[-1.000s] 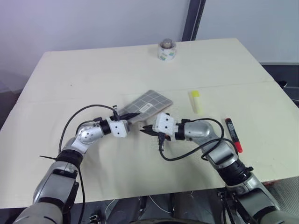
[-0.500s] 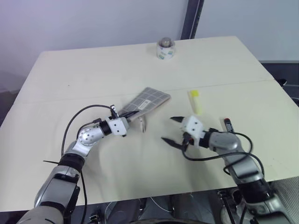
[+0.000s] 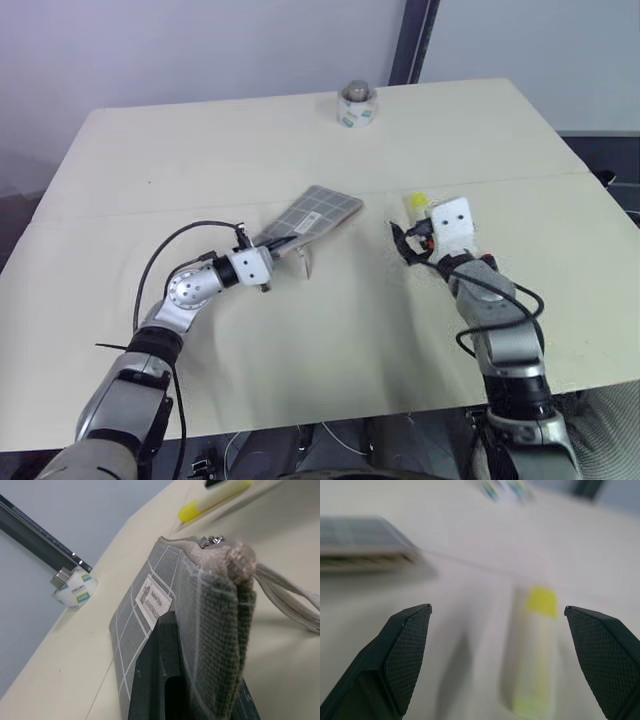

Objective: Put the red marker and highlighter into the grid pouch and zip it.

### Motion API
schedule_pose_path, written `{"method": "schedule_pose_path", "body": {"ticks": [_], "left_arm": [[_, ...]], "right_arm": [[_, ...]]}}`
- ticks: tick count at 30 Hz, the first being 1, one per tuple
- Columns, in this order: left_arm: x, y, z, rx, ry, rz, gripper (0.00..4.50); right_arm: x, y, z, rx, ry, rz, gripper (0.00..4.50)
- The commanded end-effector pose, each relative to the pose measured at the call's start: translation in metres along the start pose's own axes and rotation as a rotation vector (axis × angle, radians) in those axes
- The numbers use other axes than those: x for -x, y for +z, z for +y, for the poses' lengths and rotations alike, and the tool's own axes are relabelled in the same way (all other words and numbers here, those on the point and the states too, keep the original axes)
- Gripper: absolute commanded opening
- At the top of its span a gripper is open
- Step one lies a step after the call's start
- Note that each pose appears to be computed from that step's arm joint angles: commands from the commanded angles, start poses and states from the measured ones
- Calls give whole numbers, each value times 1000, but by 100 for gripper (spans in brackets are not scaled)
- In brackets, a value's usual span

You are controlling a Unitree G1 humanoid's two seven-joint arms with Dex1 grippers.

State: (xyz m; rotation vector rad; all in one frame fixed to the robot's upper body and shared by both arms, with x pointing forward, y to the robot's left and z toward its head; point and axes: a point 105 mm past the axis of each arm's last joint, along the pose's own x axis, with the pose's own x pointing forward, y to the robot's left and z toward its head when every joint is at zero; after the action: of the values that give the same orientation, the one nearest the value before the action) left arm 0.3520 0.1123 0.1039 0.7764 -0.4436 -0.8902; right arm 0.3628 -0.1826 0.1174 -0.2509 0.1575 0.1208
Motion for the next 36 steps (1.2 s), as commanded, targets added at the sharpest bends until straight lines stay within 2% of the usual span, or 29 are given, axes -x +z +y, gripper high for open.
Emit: {"method": "schedule_pose_path", "body": {"ticks": [1,4,5,7,10,12,13,16,19,23,36], "left_arm": [[-1,5,11,-27,28,-23,0],[3,3,12,-30,35,-13,0],[4,2,12,-30,39,-11,0],[6,2,12,-26,48,-8,0],[7,2,11,-16,54,-12,0],[8,2,13,3,67,-21,0],[8,3,14,16,74,-28,0],[10,8,24,112,112,-76,0],[12,9,29,226,102,-107,0],[15,11,34,345,95,-148,0],[20,18,32,340,51,-169,0]], "right_arm": [[-3,-12,-8,-21,-9,93,442],[-3,-28,-12,-101,-7,181,442],[-1,-31,-9,-147,12,200,419],[0,-31,1,-197,58,206,355],[1,-11,15,-294,120,136,194],[2,5,18,-283,160,66,94],[5,16,21,-224,193,10,81],[28,52,46,-13,419,-199,81],[48,57,61,79,570,-253,81],[62,48,60,161,669,-231,81],[54,44,56,210,638,-203,81]]}}
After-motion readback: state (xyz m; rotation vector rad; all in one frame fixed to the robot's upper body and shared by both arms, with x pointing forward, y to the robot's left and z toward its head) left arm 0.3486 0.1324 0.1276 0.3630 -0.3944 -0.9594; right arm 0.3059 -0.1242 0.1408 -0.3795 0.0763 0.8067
